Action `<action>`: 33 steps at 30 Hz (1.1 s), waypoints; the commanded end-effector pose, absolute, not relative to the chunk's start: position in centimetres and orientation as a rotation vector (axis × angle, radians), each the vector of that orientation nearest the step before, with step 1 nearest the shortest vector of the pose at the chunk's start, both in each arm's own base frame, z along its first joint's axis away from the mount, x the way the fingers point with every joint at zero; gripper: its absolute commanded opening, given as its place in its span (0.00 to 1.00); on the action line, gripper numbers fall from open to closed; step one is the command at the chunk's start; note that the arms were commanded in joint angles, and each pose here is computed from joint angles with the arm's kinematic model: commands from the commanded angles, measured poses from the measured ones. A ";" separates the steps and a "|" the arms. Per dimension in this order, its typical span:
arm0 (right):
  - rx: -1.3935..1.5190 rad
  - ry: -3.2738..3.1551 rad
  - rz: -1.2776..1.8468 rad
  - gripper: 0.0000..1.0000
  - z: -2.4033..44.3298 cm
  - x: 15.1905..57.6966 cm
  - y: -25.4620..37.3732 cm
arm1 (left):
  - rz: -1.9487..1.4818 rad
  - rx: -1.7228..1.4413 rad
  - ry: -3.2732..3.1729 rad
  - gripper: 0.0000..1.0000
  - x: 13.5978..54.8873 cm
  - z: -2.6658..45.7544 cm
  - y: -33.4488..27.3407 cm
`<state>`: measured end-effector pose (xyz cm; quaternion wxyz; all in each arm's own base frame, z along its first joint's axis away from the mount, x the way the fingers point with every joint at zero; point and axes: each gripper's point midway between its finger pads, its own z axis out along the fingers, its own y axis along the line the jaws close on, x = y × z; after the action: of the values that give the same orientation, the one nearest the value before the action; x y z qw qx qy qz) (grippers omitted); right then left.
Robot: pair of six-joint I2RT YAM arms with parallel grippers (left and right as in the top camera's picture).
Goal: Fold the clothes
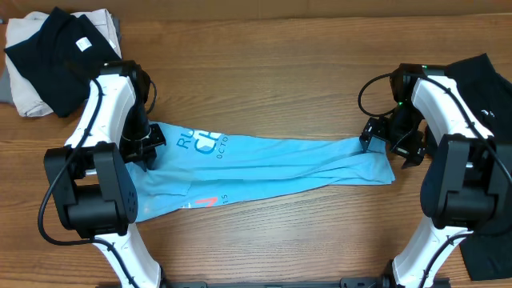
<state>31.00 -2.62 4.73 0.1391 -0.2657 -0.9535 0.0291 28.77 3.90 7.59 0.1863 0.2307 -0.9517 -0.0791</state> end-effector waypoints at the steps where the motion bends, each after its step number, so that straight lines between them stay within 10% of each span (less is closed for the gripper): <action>1: -0.775 -2.756 0.054 1.00 4.6 31.2 -2.3 | -0.285 0.654 -2.647 0.04 27.9 7.4 4.5; 10: -0.786 -2.767 -0.006 1.00 4.7 31.8 -1.7 | -0.242 0.652 -2.513 0.04 24.0 4.8 3.3; 13: -0.793 -2.777 -0.056 1.00 5.5 32.5 -1.2 | -0.245 0.647 -2.490 0.47 23.0 4.1 3.2; 16: -0.799 -2.795 -0.101 1.00 6.7 33.4 -0.8 | -0.238 0.655 -2.504 0.59 23.4 3.9 3.2; 23: -0.659 -2.855 -0.299 0.98 8.9 35.1 2.1 | -0.218 0.708 -2.593 0.42 26.6 5.7 3.4; 29: -0.477 -2.889 -0.404 0.25 8.8 35.5 5.7 | 0.084 0.533 -2.743 0.04 30.4 6.5 -0.4; 33: -0.403 -2.888 -0.377 0.13 8.2 34.8 7.4 | 0.127 0.446 -2.773 0.04 30.7 5.4 -2.7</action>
<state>35.12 5.90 8.36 0.0967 -0.1614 -0.9748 -0.1195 30.81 0.13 5.86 0.1566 0.1990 -0.9674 0.0050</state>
